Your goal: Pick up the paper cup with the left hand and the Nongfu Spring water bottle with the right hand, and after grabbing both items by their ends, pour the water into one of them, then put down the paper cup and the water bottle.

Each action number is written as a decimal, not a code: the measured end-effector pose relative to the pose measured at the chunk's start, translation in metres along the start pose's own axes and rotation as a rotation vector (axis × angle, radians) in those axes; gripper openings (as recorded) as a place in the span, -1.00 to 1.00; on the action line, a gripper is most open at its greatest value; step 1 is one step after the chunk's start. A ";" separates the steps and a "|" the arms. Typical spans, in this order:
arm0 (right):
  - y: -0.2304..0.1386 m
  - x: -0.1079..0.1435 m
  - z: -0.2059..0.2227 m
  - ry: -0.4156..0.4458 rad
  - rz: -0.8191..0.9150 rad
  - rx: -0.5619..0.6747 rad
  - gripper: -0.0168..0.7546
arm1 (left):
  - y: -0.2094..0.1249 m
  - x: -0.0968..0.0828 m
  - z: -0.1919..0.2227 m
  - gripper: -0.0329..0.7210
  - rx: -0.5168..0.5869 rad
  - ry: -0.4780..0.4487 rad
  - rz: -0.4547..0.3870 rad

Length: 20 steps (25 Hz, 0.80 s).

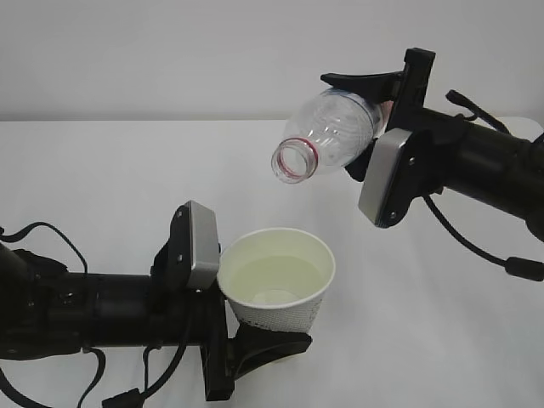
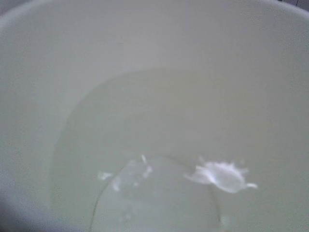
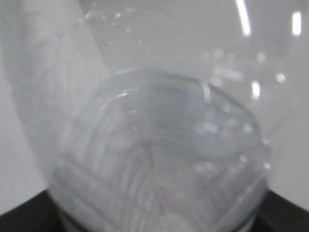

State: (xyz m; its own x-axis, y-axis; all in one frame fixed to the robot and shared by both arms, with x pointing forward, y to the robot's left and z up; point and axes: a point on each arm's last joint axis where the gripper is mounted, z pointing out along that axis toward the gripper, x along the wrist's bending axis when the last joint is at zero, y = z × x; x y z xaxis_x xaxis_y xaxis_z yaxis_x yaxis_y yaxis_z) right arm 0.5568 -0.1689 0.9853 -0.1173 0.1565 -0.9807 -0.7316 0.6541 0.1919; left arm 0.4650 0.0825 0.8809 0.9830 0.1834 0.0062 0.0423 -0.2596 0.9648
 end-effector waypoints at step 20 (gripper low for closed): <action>-0.004 -0.003 0.000 -0.032 0.188 0.041 0.31 | 0.000 0.000 0.000 0.44 0.000 0.002 -0.001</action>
State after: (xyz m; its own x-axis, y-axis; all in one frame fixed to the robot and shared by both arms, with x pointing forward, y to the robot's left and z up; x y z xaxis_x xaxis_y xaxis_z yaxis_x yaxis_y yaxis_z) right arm 0.5599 -0.1720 0.9870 -0.2275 0.3023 -0.9257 -0.6706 0.6406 0.3740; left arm 0.4651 0.0825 0.8809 0.9826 0.1855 0.0058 0.0432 -0.2590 0.9649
